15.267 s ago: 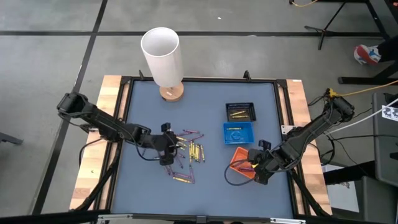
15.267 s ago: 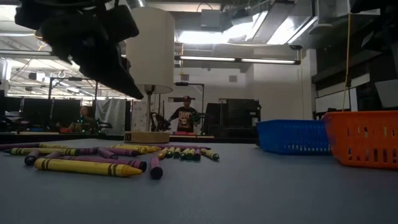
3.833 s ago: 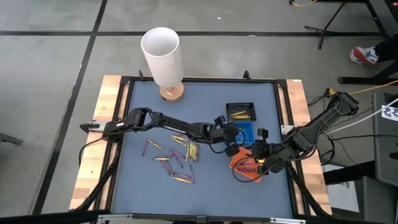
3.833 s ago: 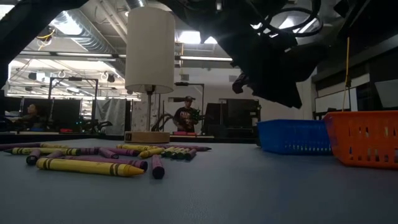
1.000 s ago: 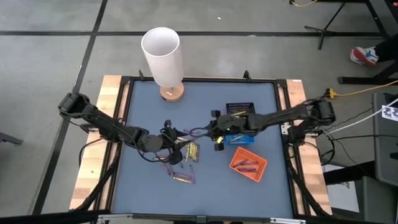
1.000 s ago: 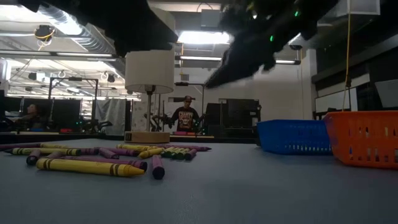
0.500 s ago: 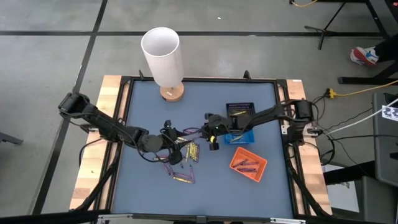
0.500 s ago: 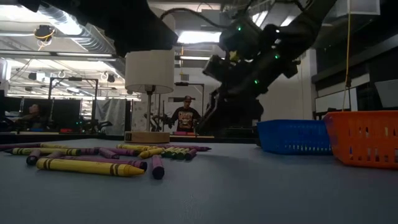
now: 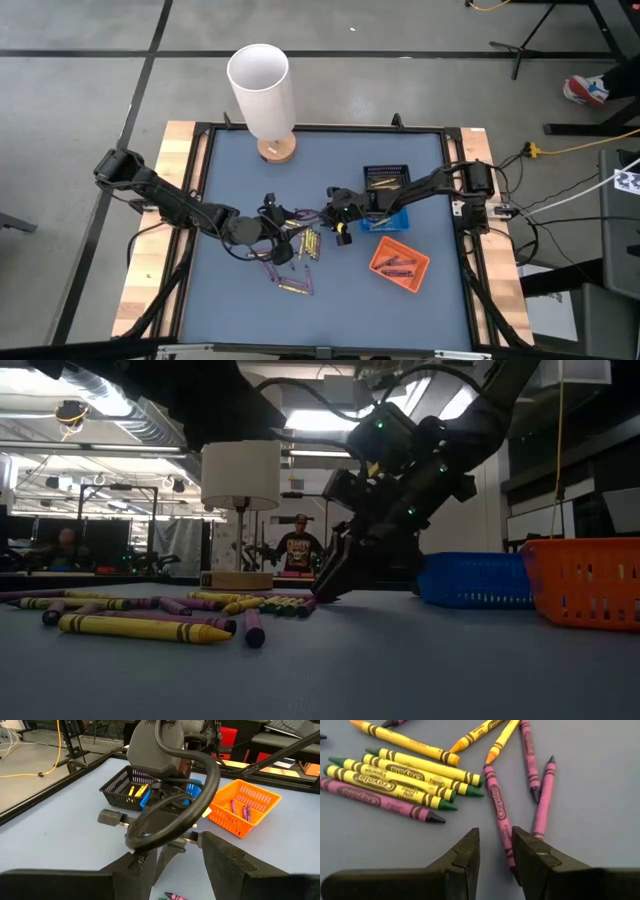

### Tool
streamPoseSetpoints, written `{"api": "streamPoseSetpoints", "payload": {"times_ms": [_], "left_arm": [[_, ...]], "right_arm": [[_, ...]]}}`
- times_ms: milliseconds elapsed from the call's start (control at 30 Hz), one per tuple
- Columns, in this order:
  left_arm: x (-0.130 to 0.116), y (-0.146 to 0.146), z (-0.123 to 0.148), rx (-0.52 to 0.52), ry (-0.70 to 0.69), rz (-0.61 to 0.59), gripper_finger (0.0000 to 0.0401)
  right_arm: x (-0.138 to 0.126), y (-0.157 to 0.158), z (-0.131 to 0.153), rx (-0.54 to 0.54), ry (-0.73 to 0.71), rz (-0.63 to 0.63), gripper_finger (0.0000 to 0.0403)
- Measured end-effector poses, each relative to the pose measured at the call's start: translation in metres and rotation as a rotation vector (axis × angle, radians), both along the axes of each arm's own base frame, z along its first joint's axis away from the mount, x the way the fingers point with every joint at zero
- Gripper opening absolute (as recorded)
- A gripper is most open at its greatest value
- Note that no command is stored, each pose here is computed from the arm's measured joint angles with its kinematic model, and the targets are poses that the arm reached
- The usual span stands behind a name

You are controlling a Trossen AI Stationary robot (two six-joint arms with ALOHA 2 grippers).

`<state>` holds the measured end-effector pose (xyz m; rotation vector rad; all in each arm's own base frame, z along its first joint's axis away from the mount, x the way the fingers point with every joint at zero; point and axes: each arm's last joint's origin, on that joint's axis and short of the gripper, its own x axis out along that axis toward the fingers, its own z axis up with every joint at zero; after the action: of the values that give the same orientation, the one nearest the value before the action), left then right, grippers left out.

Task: Sort crayons
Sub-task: Put the purple crayon into the orange bin

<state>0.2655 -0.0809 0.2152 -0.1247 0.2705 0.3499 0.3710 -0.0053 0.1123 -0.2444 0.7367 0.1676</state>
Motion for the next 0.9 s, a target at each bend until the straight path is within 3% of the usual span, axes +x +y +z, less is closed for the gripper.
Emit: {"api": "streamPoseSetpoints", "payload": {"times_ms": [467, 900], "left_arm": [[0.0, 0.0, 0.0, 0.0, 0.0, 0.0, 0.014], [0.0, 0.0, -0.0001, 0.0, 0.0, 0.0, 0.014]], "right_arm": [[0.0001, -0.0021, -0.0026, -0.048, 0.008, -0.051, 0.0113], [-0.002, -0.0034, -0.0044, -0.021, 0.042, -0.034, 0.0113]]}}
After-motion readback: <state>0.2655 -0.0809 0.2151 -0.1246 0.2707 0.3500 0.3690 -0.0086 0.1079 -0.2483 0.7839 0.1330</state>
